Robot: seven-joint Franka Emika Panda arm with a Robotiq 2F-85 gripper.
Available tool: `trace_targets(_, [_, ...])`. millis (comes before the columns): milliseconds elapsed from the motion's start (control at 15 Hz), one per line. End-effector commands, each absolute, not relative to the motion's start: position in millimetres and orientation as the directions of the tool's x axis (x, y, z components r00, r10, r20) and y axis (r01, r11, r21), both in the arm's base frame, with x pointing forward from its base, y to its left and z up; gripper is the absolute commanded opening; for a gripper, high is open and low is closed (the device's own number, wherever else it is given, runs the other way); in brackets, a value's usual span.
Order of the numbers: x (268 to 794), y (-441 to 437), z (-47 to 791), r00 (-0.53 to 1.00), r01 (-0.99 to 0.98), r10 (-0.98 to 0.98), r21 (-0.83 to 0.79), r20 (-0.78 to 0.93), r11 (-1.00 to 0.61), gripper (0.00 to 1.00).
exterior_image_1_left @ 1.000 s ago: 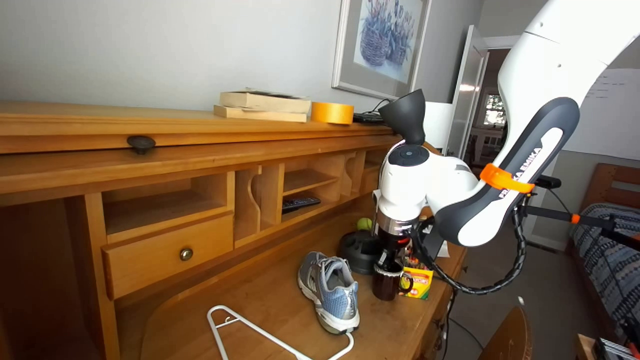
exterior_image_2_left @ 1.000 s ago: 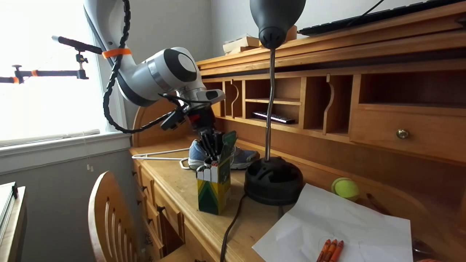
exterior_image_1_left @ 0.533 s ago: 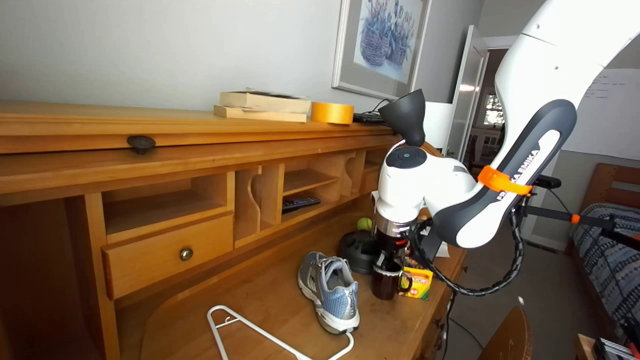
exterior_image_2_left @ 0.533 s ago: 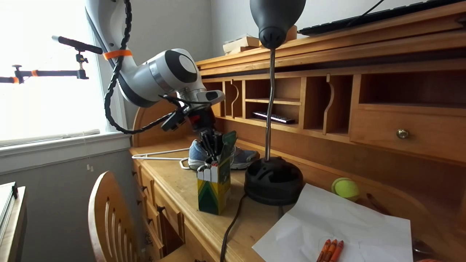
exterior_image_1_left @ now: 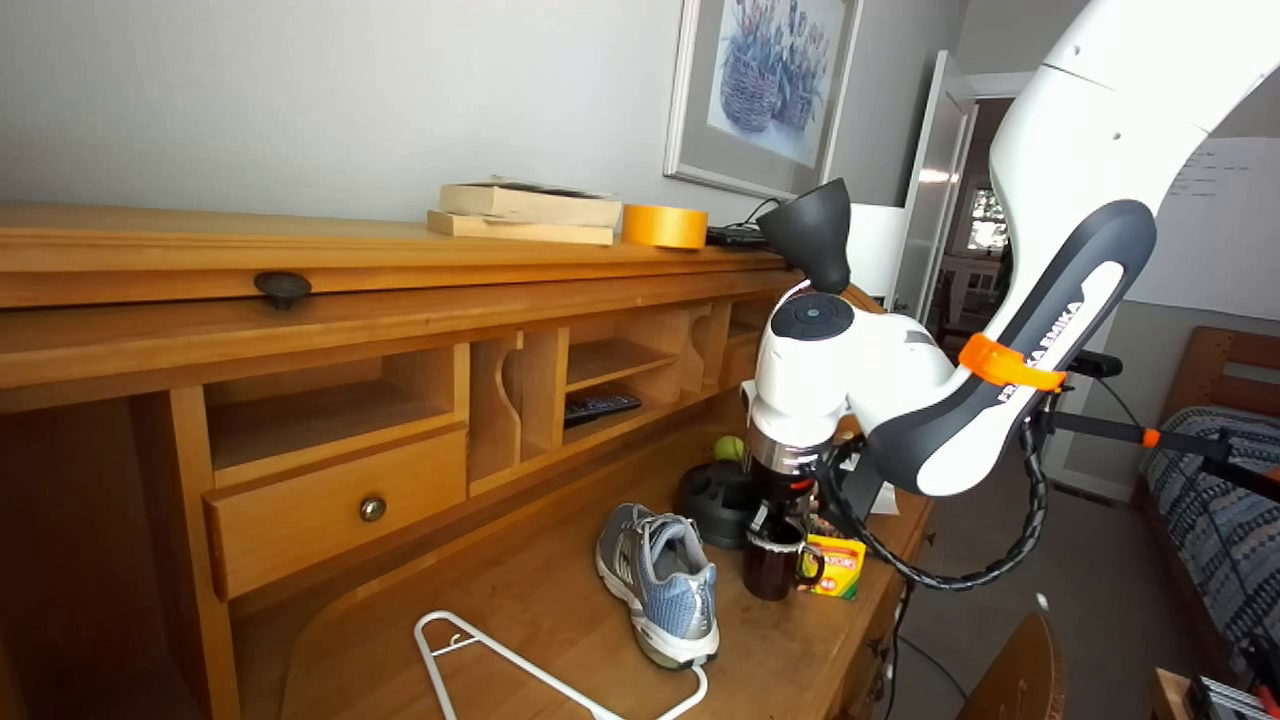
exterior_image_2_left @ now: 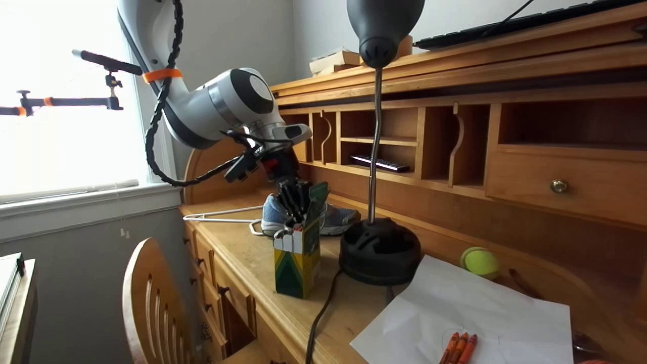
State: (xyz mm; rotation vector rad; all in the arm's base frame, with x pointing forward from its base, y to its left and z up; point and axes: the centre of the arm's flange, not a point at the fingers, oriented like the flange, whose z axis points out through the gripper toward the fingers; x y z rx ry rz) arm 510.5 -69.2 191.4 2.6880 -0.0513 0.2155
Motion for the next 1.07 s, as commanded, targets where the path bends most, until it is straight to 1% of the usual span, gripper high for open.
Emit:
trace_targets(0, [510.0, -69.6, 177.2, 0.988, -0.068, 0.004, 0.451, 0.157, -0.89, 0.55])
trace_targets(133, [512.1, -68.4, 175.1, 0.987, -0.069, 0.004, 0.452, 0.158, -0.889, 0.68])
trace_targets(200, [512.7, -67.6, 174.3, 0.987, -0.068, 0.005, 0.452, 0.159, -0.889, 0.69])
trace_targets(267, [512.9, -66.1, 173.4, 0.987, -0.068, 0.005, 0.452, 0.159, -0.889, 0.73])
trace_targets(400, [514.0, -66.0, 173.3, 0.987, -0.069, 0.005, 0.455, 0.161, -0.888, 0.73])
trace_targets(533, [514.6, -66.0, 172.4, 0.987, -0.067, 0.007, 0.458, 0.159, -0.887, 0.4])
trace_targets(600, [515.2, -65.8, 172.0, 0.987, -0.065, 0.009, 0.459, 0.158, -0.886, 0.35])
trace_targets(667, [515.5, -65.8, 171.5, 0.988, -0.063, 0.011, 0.46, 0.156, -0.886, 0.35])
trace_targets(733, [515.1, -66.2, 169.7, 0.988, -0.061, 0.012, 0.462, 0.153, -0.885, 0.29])
trace_targets(800, [515.1, -66.2, 168.7, 0.989, -0.058, 0.014, 0.464, 0.15, -0.884, 0.37])
trace_targets(867, [515.3, -65.5, 168.6, 0.989, -0.056, 0.016, 0.464, 0.15, -0.884, 0.39])
trace_targets(1000, [515.4, -64.1, 168.6, 0.989, -0.053, 0.02, 0.466, 0.15, -0.883, 0.41])
